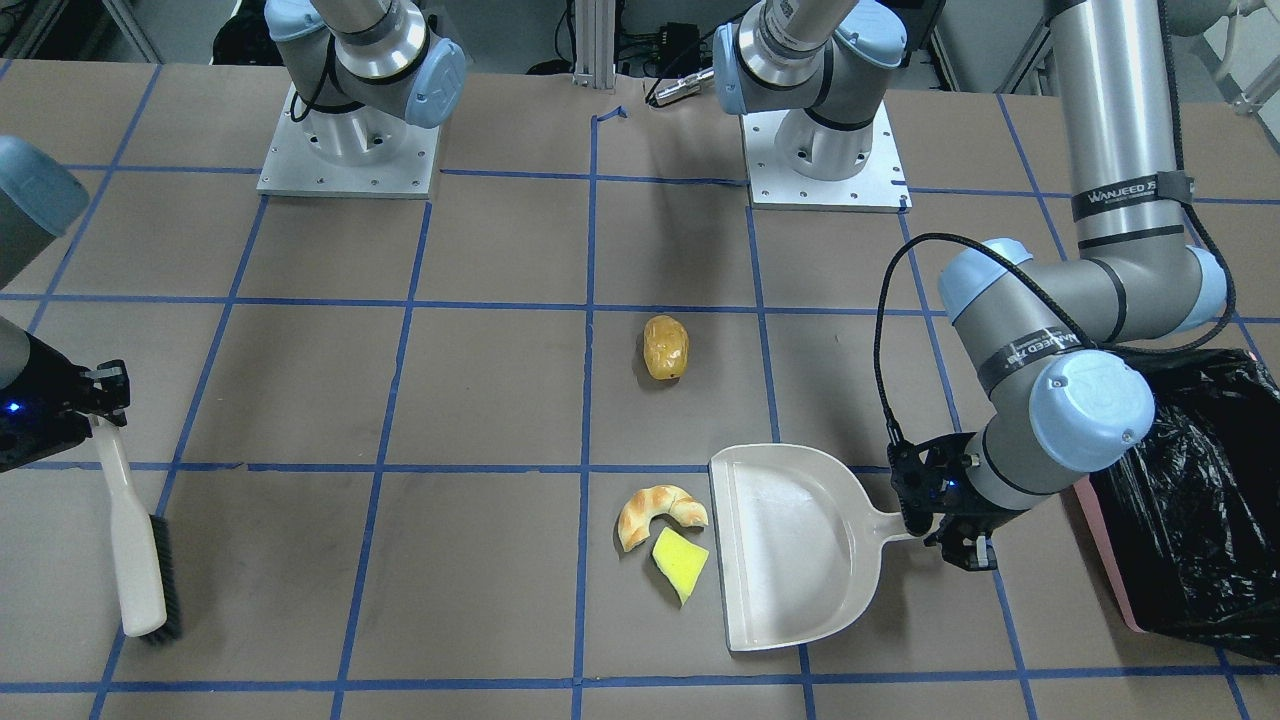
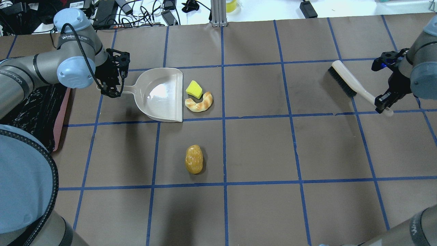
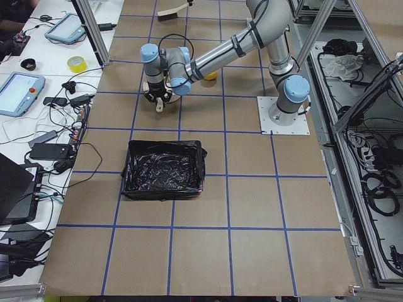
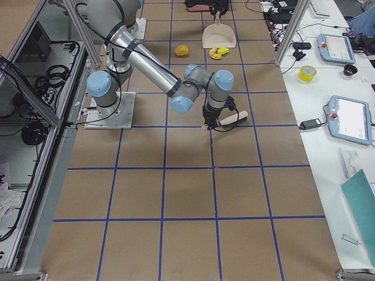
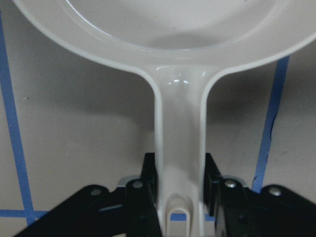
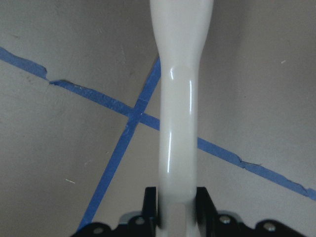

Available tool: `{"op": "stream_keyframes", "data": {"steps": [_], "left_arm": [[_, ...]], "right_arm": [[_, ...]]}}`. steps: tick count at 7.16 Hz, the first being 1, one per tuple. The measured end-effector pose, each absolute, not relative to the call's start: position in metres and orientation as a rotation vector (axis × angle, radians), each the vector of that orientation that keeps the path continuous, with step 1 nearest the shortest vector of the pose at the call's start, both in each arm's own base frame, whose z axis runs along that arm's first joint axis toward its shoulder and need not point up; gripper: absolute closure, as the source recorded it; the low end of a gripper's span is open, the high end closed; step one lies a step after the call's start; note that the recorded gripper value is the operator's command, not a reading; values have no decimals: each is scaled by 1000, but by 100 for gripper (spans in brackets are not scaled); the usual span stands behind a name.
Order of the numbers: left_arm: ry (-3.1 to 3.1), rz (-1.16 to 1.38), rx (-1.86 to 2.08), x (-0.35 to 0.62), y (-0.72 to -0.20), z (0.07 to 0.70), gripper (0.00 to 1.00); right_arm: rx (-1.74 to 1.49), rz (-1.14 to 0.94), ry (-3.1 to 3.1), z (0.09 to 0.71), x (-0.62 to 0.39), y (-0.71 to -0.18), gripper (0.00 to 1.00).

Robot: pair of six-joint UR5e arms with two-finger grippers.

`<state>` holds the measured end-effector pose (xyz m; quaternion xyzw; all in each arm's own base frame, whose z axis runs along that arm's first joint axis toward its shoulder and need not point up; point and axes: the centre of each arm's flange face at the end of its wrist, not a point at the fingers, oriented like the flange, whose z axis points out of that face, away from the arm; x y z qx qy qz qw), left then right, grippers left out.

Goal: Sweep and dump trash into bin
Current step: 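Lift the brush with the right gripper and carry it toward the dustpan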

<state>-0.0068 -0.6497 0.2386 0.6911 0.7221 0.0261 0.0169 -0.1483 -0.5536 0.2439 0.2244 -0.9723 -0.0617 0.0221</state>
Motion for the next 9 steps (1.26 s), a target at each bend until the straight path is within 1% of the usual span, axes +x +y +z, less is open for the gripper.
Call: {"op": "stream_keyframes", "data": {"steps": [4, 5, 6, 9], "left_arm": [[2243, 76, 2146, -7, -649, 241, 88], [2241, 75, 2147, -7, -649, 242, 88], [2239, 76, 2150, -7, -648, 243, 91], [2239, 88, 2157, -7, -645, 239, 92]], "right_arm": [[678, -141, -3028, 265, -136, -553, 100], [645, -136, -3053, 277, -126, -549, 100], [598, -131, -3084, 289, -112, -545, 100], [419, -122, -3149, 313, -50, -541, 100]]}}
